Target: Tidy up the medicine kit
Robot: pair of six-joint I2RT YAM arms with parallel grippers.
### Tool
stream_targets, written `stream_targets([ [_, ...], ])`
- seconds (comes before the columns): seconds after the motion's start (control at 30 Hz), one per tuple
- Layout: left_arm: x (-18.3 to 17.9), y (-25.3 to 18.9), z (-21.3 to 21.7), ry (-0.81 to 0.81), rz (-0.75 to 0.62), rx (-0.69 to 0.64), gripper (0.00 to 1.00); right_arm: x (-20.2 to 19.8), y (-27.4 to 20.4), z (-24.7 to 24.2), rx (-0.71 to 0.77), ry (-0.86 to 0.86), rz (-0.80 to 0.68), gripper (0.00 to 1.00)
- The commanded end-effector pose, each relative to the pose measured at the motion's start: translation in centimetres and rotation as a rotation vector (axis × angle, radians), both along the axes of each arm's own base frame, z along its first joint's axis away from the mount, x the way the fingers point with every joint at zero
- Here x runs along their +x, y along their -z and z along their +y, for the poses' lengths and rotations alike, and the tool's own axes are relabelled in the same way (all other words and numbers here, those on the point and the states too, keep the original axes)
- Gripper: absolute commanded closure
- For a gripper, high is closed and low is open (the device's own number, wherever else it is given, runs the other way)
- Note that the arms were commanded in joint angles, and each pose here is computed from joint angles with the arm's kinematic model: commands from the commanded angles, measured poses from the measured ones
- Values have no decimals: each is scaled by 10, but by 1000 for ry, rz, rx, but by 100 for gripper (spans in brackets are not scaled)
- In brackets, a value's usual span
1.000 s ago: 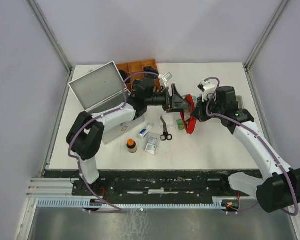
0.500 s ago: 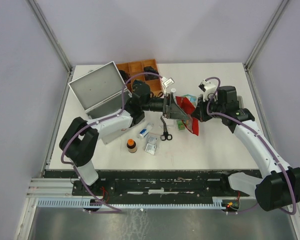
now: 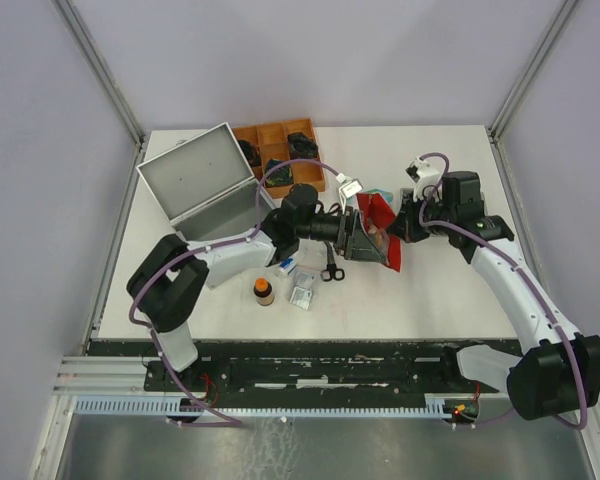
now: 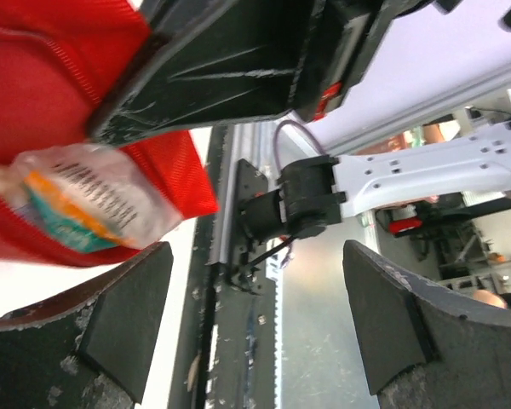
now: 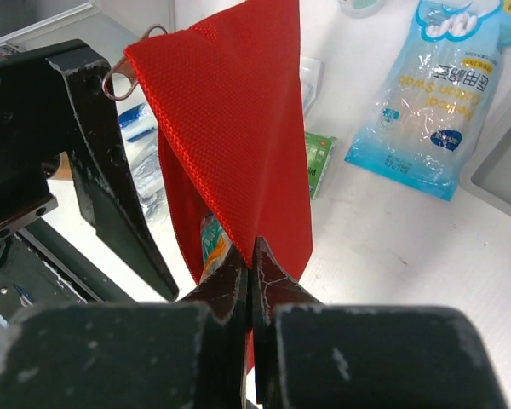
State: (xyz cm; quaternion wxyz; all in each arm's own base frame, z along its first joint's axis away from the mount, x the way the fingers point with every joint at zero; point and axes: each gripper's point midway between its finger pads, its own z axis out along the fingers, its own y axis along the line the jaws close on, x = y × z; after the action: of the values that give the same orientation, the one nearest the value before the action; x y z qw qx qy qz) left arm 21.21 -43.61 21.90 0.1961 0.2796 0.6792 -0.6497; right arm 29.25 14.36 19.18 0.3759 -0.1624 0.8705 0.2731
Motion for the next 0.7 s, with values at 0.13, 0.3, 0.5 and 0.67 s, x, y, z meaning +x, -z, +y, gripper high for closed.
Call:
stream_targets([
  [0.13, 14, -17, 25, 47, -517, 97, 10, 6, -16, -22, -99, 37, -28, 100],
  [0.3, 38, 11, 54, 2, -688, 295, 9, 3, -6, -46, -169, 112, 22, 100],
  [0.5, 79, 71, 82, -105, -736, 593, 9, 9, -11, -67, -159, 207, 25, 100],
  [0.67, 109, 101, 78, -108, -776, 696, 13, 11, -9, -76, -143, 236, 21, 100],
])
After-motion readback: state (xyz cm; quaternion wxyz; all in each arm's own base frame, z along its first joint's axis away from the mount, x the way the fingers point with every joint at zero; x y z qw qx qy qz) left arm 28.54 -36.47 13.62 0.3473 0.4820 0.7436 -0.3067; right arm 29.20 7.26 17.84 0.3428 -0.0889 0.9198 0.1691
